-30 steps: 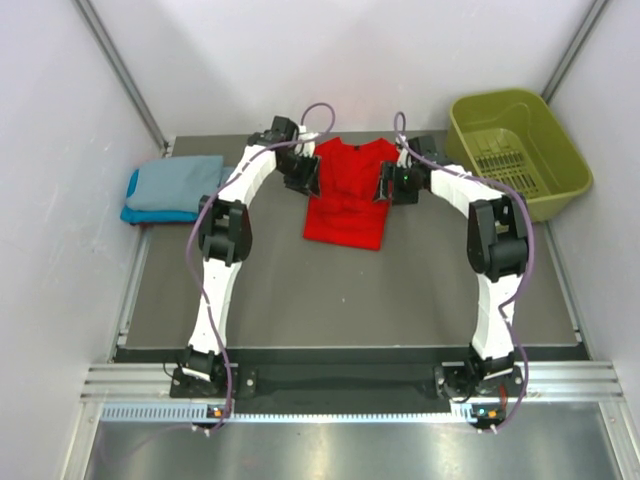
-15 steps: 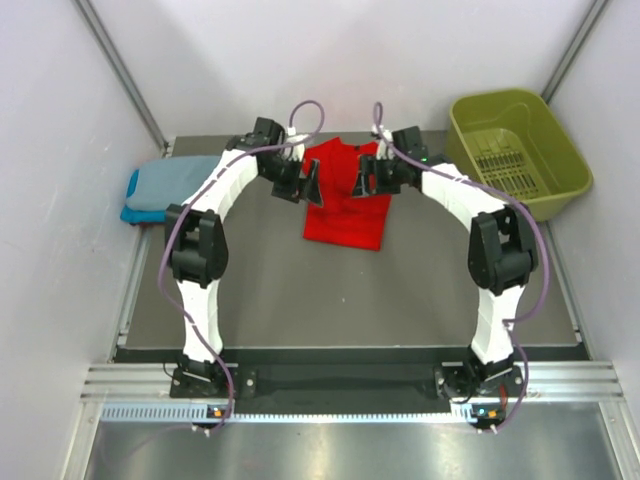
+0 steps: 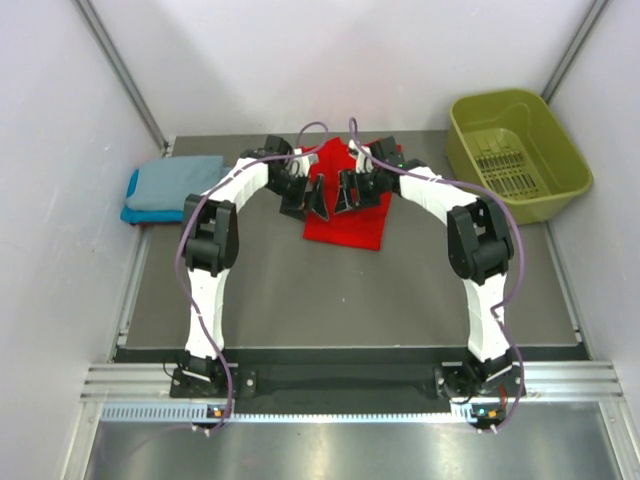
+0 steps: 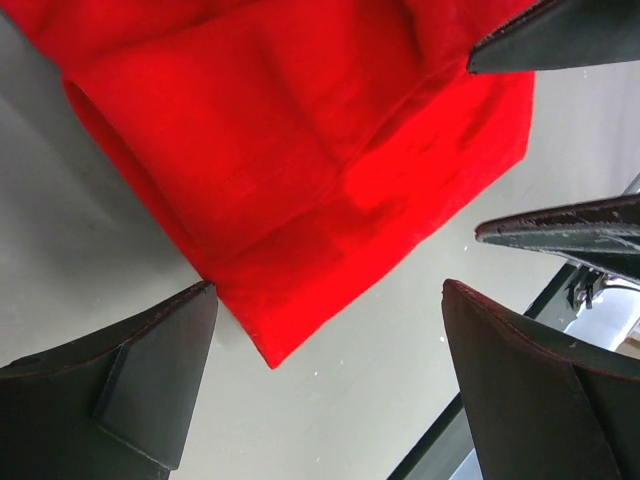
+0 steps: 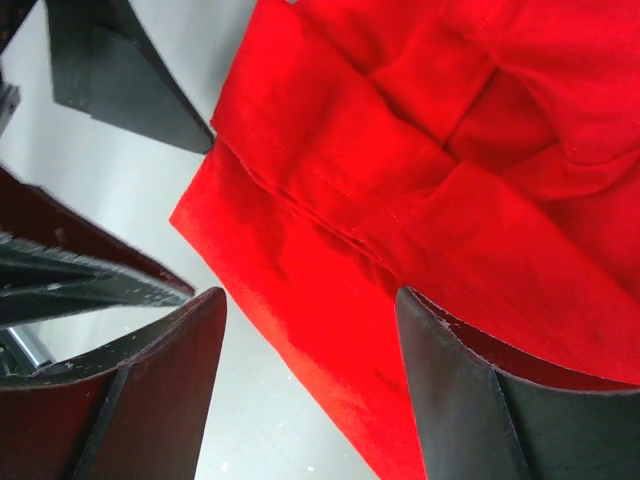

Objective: Fold and stack the t-shirts
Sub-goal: Fold the tshirt

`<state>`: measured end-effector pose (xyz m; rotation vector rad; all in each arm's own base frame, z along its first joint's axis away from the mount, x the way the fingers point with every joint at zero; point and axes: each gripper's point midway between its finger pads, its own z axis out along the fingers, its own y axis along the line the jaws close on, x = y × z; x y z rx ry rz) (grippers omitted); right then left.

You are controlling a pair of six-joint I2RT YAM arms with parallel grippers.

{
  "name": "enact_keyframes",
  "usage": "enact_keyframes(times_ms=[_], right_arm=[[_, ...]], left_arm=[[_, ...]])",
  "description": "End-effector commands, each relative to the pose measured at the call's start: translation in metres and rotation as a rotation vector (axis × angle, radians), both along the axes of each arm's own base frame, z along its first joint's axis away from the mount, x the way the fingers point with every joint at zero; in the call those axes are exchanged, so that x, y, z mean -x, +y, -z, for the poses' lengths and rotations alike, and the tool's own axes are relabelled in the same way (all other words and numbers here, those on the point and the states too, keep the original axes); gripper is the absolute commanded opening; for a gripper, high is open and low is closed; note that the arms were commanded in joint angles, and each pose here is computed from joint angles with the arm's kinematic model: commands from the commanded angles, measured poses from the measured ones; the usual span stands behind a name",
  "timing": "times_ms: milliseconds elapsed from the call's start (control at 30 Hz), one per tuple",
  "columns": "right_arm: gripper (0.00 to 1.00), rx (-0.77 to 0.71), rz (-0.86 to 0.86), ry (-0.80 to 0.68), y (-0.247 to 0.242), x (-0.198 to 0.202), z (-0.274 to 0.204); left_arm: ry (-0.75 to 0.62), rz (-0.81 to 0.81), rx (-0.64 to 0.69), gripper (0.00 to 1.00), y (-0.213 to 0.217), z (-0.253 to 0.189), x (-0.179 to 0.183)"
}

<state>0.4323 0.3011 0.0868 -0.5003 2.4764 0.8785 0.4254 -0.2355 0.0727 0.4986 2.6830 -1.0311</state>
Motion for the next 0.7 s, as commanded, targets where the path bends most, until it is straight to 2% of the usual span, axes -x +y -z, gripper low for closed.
enact_keyframes(times_ms=[0, 467, 667], right_arm=[[0.69, -0.052, -0.023, -0.045, 0.011, -0.011, -0.020], [0.70, -0.033, -0.008, 0.003, 0.013, -0.008, 0.005], [0.71, -0.008, 0.023, -0.031, 0.008, -0.028, 0.009]], left_arm=[[-0.042, 0.006, 0.031, 0.99, -0.005, -0.007, -0.013], [0.034, -0.016, 0.024, 0.99, 0.000, 0.022, -0.010], [0.049, -0.023, -0.004, 0.99, 0.005, 0.032, -0.009]])
